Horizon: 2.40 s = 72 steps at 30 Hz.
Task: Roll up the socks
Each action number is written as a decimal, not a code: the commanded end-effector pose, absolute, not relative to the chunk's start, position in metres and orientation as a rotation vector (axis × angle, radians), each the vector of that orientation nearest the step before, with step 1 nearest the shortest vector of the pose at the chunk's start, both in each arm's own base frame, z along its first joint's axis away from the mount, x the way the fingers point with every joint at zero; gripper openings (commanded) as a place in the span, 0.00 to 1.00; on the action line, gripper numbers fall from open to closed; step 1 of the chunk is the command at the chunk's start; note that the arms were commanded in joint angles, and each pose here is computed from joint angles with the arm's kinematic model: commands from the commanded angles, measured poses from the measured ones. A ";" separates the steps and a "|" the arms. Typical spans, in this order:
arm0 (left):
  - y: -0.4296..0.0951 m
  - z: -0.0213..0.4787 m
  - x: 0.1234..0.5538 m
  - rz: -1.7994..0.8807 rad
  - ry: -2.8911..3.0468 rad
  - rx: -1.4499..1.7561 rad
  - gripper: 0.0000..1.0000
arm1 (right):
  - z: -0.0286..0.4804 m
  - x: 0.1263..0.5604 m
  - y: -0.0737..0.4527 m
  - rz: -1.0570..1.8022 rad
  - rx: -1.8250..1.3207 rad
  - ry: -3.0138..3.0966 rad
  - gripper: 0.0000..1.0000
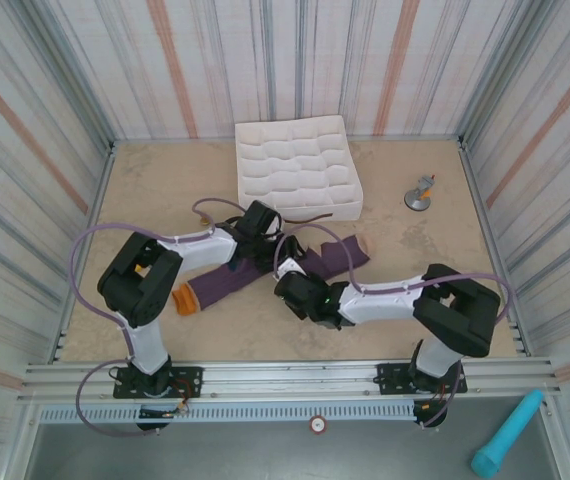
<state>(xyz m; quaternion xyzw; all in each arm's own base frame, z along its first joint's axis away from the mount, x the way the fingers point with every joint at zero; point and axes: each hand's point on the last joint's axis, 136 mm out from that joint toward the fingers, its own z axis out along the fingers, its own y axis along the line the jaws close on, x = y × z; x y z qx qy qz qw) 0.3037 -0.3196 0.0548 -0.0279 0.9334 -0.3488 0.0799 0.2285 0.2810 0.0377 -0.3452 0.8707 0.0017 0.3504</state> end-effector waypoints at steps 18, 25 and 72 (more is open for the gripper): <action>-0.278 0.047 0.287 -0.910 2.866 -0.237 0.73 | -0.019 0.222 0.205 0.131 -0.518 2.696 0.00; -0.284 0.057 0.294 -0.977 2.793 -0.218 0.73 | -0.007 0.229 0.201 0.055 -0.528 2.624 0.00; -0.338 0.067 0.282 -1.092 2.667 -0.015 0.68 | -0.030 0.182 0.168 0.974 0.607 2.713 0.00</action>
